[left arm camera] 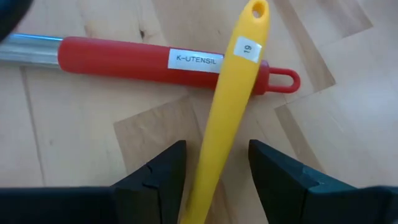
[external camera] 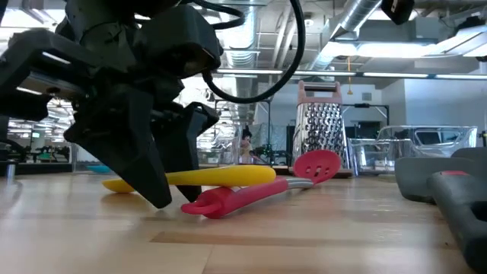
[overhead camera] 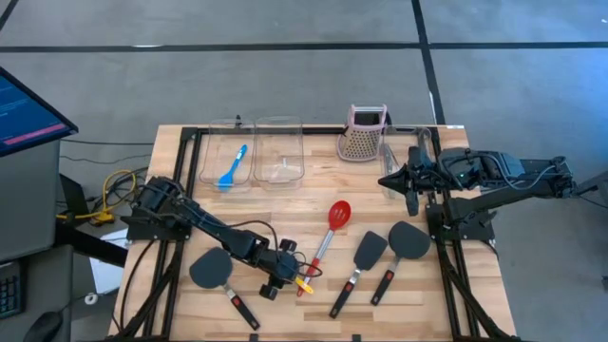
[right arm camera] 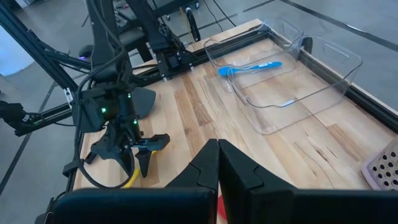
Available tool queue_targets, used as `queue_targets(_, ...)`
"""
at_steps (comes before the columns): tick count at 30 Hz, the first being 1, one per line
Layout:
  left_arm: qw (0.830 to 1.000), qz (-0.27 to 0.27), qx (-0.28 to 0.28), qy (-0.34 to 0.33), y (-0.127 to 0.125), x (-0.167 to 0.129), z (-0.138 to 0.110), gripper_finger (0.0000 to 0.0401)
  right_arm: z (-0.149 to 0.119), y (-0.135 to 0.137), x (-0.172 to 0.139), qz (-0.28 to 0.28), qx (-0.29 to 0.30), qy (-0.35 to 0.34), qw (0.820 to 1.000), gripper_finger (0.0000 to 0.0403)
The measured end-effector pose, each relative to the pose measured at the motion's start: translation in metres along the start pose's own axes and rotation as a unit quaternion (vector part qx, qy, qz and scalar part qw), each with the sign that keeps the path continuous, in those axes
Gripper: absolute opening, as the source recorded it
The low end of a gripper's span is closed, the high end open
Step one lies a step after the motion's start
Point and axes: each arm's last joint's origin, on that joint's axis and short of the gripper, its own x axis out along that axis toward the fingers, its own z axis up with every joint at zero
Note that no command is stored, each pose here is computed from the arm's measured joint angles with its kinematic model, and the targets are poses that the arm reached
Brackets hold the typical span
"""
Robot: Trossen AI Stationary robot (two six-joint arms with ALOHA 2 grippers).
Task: Pick & Place Kitchen Items
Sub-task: Put the yellow serving spoon into the left transparent bin
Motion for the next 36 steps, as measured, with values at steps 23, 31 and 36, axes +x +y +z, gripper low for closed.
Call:
queue_targets(23,0.997,0.006,-0.075,-0.005,0.005,0.001,0.001,0.0021,0.0,0.0,0.0,0.0,0.0,0.0,1.0,0.0001)
queue_targets(31,0.994,-0.013,-0.104,-0.028,-0.001,-0.019,0.01,0.001,0.0,0.0,0.0,0.0,0.0,0.0,1.0,0.0001)
queue_targets(36,0.991,0.002,-0.11,-0.073,0.001,-0.046,0.024,0.0008,0.0,0.0,0.0,0.0,0.0,0.0,1.0,0.0001)
